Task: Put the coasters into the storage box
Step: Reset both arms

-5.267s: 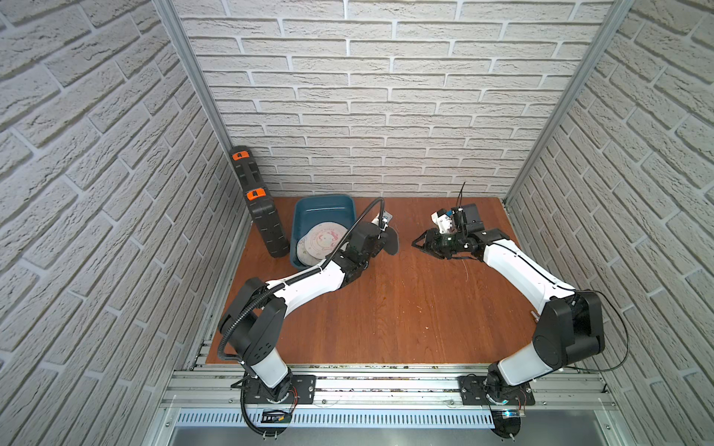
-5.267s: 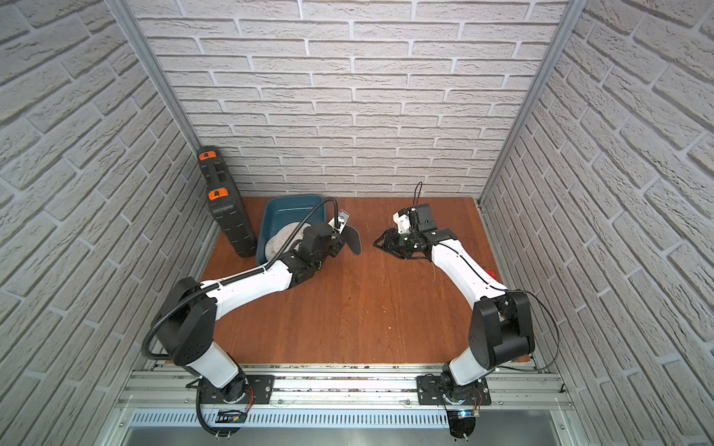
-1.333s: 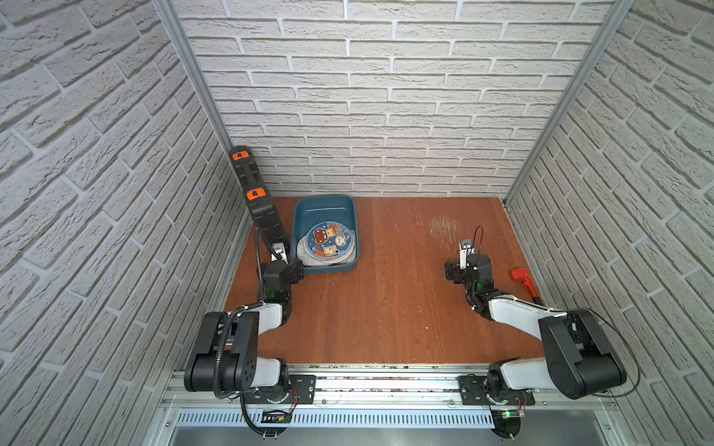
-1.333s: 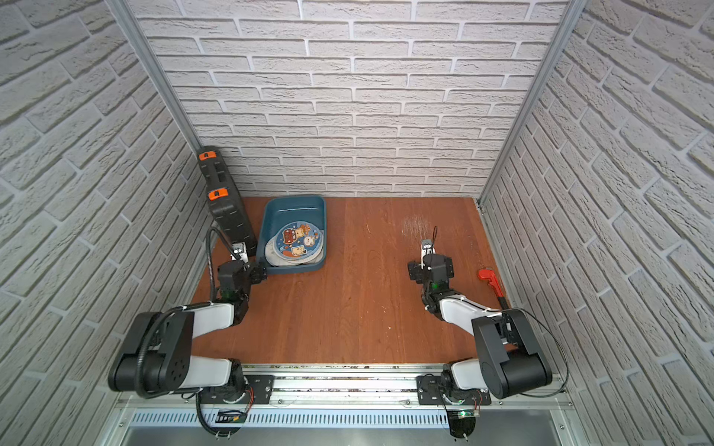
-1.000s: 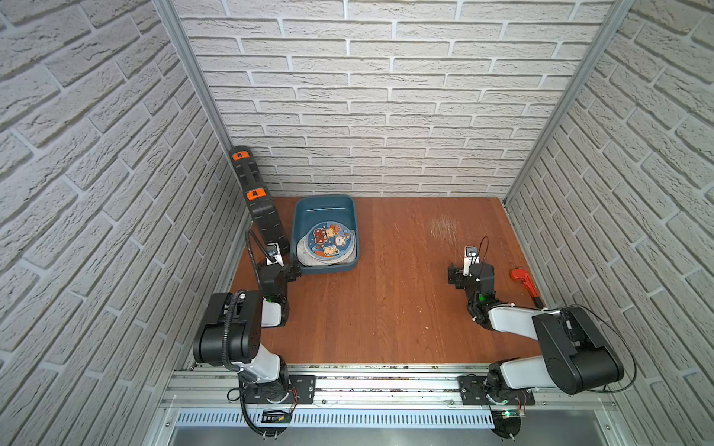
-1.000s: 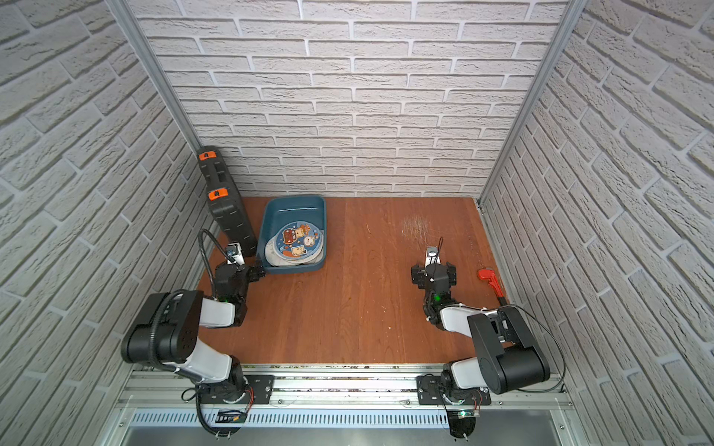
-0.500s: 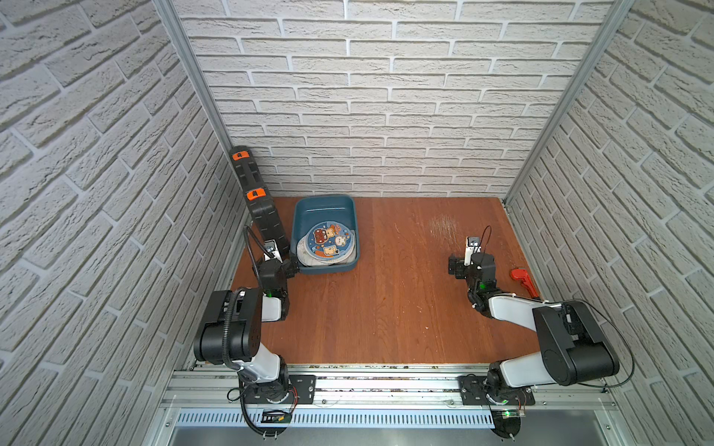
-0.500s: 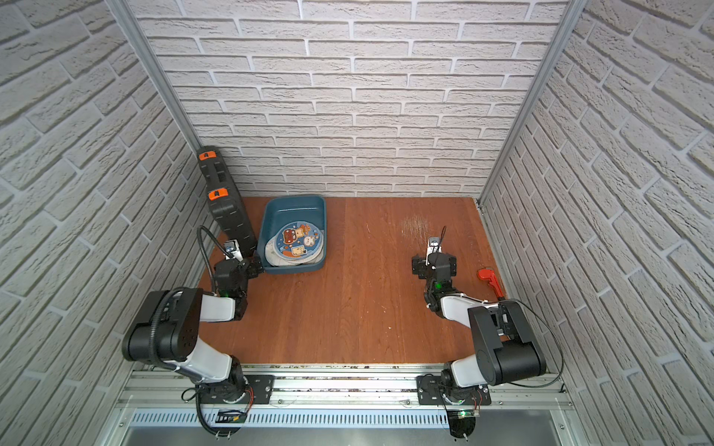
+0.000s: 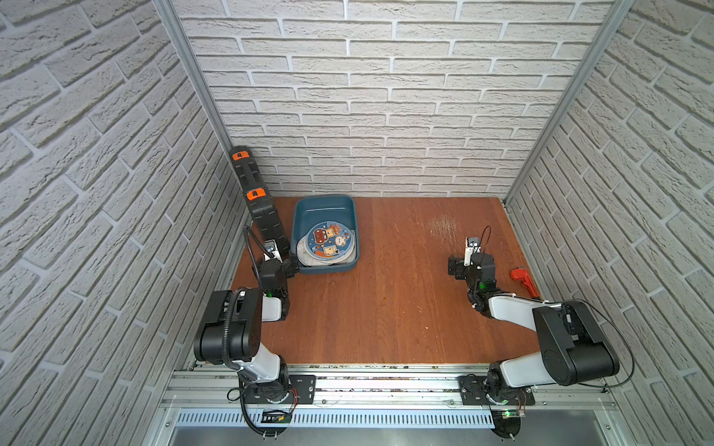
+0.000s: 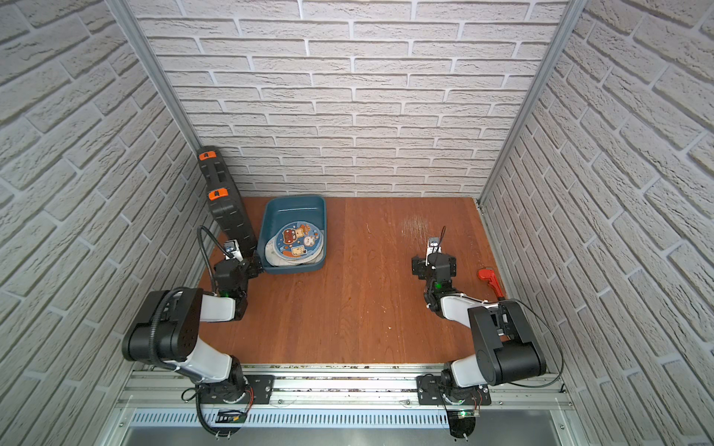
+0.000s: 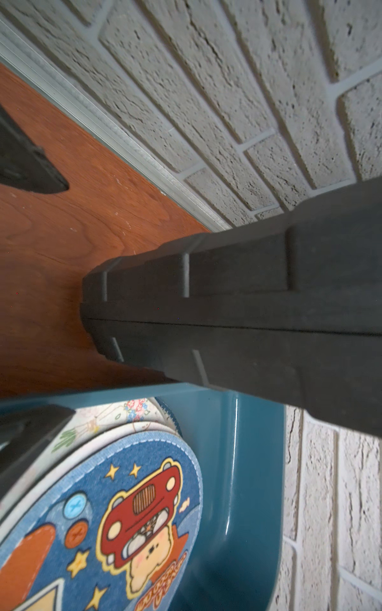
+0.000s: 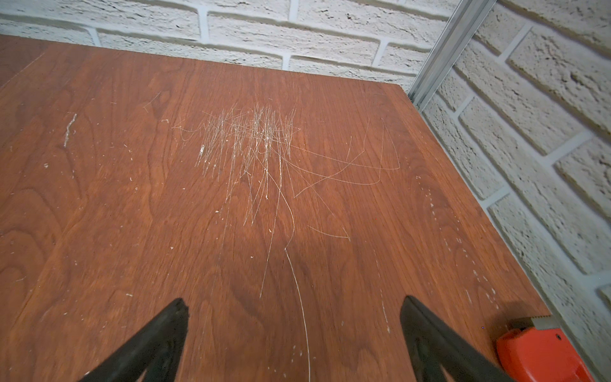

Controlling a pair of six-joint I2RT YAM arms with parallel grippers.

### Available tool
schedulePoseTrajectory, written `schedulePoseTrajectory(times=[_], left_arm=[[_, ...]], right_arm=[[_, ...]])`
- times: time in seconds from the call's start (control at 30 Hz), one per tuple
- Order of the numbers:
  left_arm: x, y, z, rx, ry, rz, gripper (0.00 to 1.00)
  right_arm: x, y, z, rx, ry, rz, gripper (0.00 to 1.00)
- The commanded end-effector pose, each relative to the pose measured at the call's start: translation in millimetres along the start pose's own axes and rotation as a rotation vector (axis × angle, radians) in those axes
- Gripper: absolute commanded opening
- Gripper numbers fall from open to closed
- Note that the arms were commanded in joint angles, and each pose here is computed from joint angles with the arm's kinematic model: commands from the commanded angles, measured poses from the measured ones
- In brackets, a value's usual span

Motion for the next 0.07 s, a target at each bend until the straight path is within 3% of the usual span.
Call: schedulePoseTrajectory(times=[0.0, 0.03], left_arm=[[-1.3, -0.2, 6.9, -0.021, 0.03, -0.011, 0.98], [-1.3, 0.0, 7.1, -0.021, 0.03, -0.011, 0.98]], right_arm=[[-0.2, 0.7, -8.5, -0.023, -0.03, -0.006, 1.0], [-0.1, 0.6, -9.0, -0.023, -0.031, -0.005, 1.0]])
Point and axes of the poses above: each gripper's point midway between its finger pads, its own x axis back along the fingers, its own y axis along the line the jaws close on, z = x × y, the point moved 2 cm from there along x, back along the fingers, and after that the axes turned 6 degrees about -x, right-handed, at the moved point
